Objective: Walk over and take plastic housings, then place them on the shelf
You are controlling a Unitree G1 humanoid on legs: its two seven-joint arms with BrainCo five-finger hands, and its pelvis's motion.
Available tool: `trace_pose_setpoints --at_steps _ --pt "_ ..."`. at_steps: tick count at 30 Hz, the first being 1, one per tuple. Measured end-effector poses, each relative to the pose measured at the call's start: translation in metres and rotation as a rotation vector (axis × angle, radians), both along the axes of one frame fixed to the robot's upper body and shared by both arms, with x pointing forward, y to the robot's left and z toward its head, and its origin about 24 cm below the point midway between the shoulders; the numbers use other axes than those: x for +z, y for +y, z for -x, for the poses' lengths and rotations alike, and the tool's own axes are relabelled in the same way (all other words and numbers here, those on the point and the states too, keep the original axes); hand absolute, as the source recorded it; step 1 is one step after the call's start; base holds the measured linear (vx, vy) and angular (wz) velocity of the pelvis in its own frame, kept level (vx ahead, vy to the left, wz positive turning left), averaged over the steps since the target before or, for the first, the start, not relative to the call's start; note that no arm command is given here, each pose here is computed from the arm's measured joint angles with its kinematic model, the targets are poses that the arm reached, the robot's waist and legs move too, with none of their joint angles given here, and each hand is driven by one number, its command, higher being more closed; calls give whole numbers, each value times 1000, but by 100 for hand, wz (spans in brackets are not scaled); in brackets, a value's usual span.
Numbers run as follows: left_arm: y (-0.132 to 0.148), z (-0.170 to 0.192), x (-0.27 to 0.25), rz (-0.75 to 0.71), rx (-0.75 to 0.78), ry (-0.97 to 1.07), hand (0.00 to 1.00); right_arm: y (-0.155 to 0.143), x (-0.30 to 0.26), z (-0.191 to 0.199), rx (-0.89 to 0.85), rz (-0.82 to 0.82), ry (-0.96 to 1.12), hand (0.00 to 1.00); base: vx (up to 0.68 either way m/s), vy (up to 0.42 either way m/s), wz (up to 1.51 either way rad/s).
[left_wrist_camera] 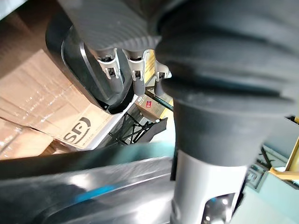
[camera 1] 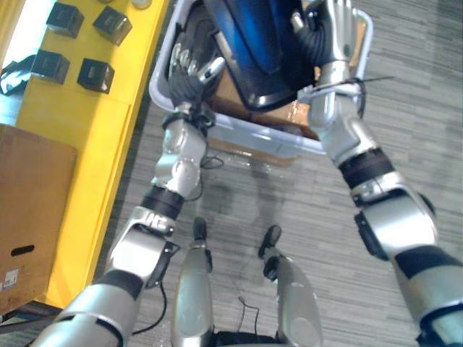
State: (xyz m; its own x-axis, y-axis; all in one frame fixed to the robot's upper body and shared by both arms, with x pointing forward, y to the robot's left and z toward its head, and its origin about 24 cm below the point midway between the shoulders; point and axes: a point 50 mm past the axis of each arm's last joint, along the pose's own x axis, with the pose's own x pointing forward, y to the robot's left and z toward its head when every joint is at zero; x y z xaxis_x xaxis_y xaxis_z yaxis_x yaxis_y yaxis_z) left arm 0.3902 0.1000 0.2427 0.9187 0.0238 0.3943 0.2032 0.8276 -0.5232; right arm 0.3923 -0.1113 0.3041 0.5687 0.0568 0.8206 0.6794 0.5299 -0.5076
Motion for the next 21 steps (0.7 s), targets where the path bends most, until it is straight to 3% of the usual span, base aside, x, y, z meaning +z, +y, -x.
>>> trace_pose_setpoints --at_steps 13,14,21 --pt "-11 -2 -5 -61 2 39 0 41 3 12 144 35 -55 100 0 0 0" --pt "-10 -2 -5 -60 3 40 100 43 4 13 150 33 -57 100 0 0 0" --pt "-7 -2 -8 -68 52 48 100 52 -5 15 211 38 -27 100 0 0 0"
